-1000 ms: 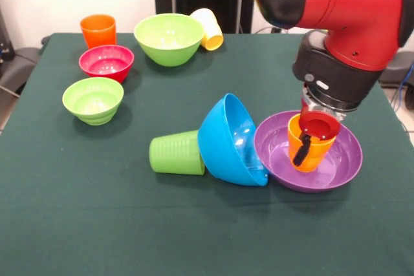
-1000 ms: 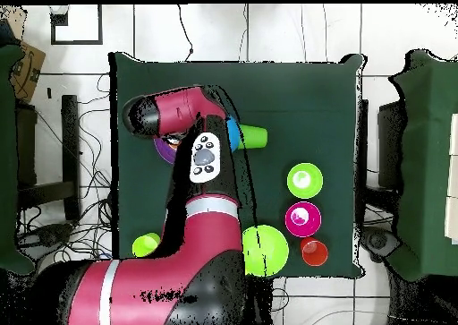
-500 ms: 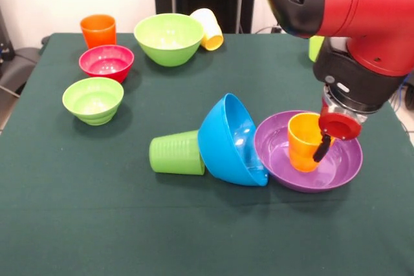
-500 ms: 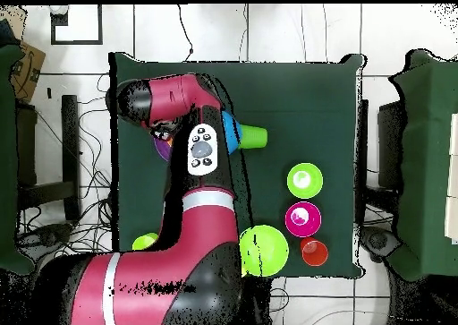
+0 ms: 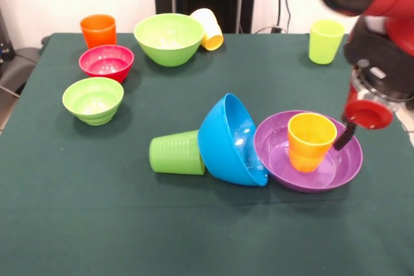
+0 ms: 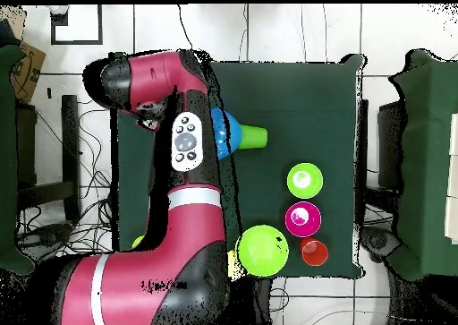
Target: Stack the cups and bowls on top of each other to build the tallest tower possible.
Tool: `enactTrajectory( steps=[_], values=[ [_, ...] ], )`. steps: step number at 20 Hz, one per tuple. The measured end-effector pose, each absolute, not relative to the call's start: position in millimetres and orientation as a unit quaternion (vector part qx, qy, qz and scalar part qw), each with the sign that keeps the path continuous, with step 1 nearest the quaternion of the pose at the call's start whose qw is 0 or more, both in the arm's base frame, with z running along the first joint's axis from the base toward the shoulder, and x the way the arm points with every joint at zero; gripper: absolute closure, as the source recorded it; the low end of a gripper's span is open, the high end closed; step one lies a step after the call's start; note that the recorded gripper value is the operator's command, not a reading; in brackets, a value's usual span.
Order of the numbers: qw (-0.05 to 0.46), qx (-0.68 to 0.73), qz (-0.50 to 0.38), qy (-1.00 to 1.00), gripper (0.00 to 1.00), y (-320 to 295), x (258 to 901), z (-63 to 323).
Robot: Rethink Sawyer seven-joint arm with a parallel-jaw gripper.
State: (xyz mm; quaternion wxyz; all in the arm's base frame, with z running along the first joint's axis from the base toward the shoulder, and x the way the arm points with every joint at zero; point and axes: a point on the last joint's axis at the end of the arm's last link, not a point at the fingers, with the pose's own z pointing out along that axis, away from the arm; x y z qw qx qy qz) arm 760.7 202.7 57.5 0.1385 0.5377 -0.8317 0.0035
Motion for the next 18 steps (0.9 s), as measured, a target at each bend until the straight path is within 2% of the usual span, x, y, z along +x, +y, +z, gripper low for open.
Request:
enactTrajectory(
  steps=[9, 18],
  values=[
    [0.179, 0.538, 0.021, -0.824, 0.0, 230, 788, 100],
    [0.149, 0.54, 0.105, -0.822, 0.0, 229, 820, 116]
  ],
)
